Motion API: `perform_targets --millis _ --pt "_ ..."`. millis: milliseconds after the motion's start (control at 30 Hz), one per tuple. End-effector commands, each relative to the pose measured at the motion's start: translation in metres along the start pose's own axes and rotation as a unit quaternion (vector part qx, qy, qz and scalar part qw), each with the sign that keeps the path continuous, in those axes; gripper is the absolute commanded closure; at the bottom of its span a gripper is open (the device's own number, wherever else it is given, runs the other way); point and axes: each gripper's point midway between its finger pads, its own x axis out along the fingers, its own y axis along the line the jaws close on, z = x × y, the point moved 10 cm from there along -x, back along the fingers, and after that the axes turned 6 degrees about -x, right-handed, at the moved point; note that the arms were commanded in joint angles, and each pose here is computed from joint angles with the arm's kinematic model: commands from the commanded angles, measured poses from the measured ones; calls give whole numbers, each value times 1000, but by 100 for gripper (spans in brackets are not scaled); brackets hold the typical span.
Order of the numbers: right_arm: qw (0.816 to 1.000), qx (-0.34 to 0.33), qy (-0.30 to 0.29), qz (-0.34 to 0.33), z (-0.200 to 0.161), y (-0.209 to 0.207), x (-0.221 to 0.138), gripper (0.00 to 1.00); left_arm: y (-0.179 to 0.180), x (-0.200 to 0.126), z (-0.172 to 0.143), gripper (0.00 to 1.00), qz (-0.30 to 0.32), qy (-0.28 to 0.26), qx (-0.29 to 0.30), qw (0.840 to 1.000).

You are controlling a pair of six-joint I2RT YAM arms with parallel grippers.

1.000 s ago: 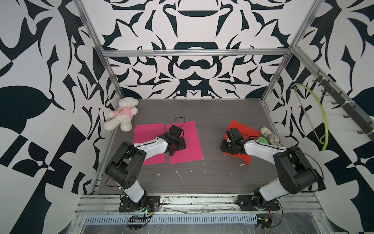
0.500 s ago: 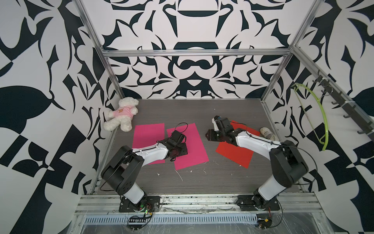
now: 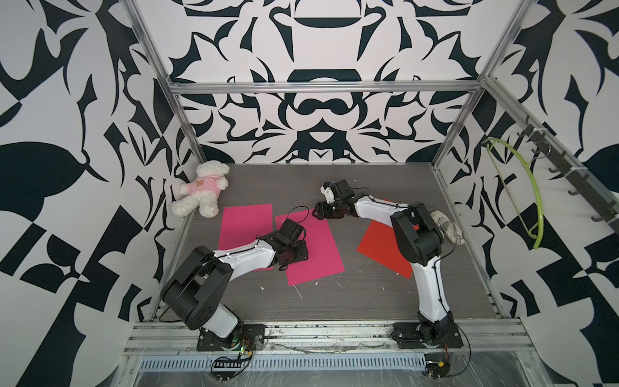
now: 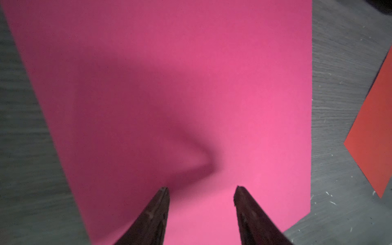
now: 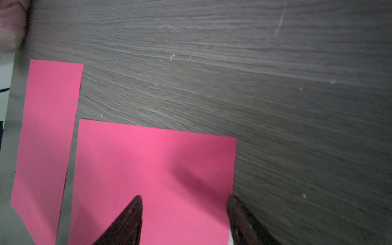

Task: Fold the rectangular paper in half along the long edge
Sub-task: Move the paper at the center of the board, then fold the paper at the center of the board.

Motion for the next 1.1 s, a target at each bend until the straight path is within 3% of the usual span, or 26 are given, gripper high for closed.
perform_targets --millis 0,300,633,700,900,1067 --pt "1000 -26 -6 10 17 5 -4 34 30 5 -24 45 69 56 -8 996" --pt "999 -30 30 33 10 -3 16 33 31 4 -24 45 71 52 -9 996" --pt "992 -31 57 112 -12 8 0 35 33 8 -25 48 80 54 -11 995" --pt "994 -34 34 99 -10 9 -8 34 34 10 -25 48 82 56 -11 995" --pt "999 -32 -13 28 7 -7 -20 15 34 10 -26 48 81 60 -9 995" --pt "999 -32 -20 8 20 -19 -8 14 34 12 -27 49 80 64 -7 995"
